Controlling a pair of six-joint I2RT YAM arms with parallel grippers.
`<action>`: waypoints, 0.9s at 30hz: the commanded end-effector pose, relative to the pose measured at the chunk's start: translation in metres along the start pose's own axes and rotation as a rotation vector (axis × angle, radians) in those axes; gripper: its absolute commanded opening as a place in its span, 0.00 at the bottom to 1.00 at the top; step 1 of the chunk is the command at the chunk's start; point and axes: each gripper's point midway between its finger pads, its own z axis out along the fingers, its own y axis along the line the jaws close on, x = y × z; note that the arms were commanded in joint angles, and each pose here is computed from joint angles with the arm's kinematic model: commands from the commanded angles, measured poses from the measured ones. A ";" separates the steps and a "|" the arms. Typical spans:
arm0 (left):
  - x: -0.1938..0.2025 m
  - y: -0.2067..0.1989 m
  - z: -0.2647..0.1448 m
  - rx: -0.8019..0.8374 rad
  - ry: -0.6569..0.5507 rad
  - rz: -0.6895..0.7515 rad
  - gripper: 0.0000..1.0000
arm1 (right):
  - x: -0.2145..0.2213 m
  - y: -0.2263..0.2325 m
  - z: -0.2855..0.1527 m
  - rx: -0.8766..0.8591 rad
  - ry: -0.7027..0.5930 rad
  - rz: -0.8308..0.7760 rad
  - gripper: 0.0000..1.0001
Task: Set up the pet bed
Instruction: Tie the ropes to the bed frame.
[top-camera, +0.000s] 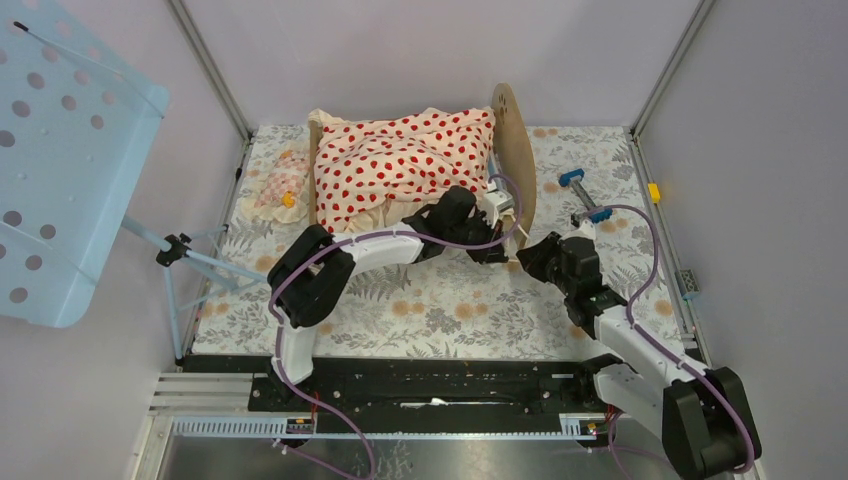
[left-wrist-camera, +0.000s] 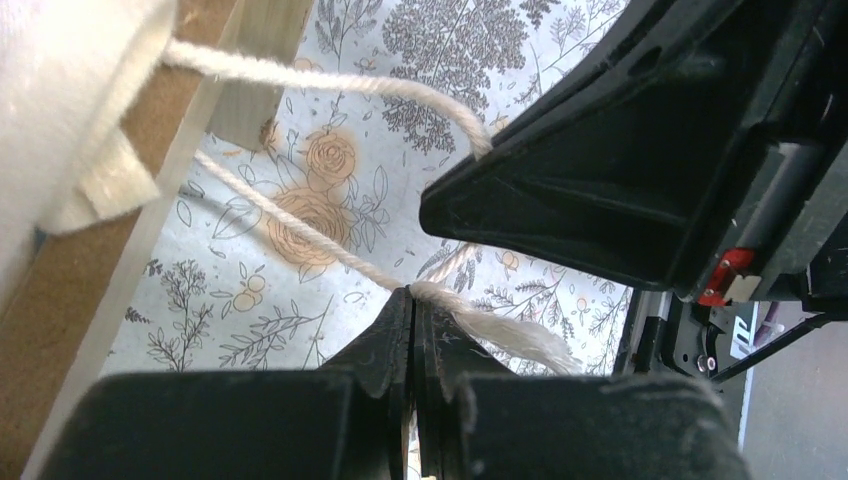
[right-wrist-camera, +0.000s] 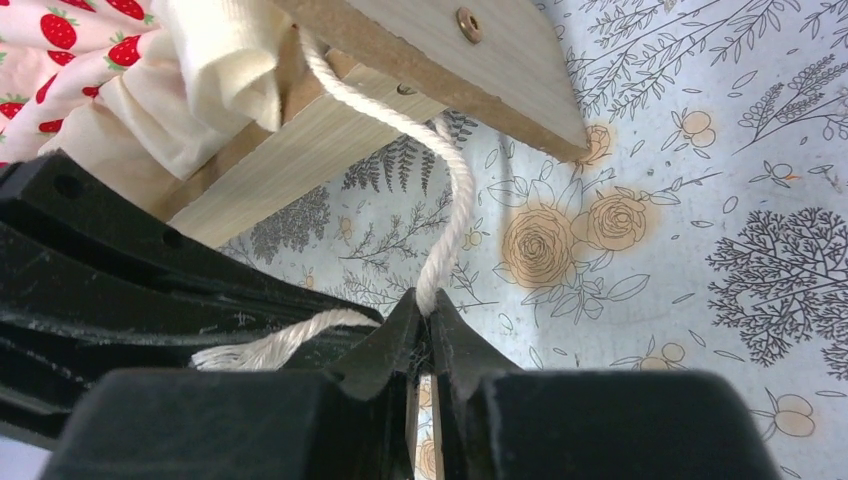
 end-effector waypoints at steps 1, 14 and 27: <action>-0.014 -0.003 -0.012 0.004 -0.038 0.018 0.00 | -0.024 0.018 0.009 -0.052 -0.087 0.033 0.12; -0.018 -0.010 -0.017 0.018 -0.047 0.016 0.00 | -0.025 0.030 0.024 -0.101 -0.080 0.102 0.23; -0.015 -0.012 -0.021 0.020 -0.042 0.010 0.00 | -0.027 0.033 0.030 -0.115 -0.085 0.121 0.29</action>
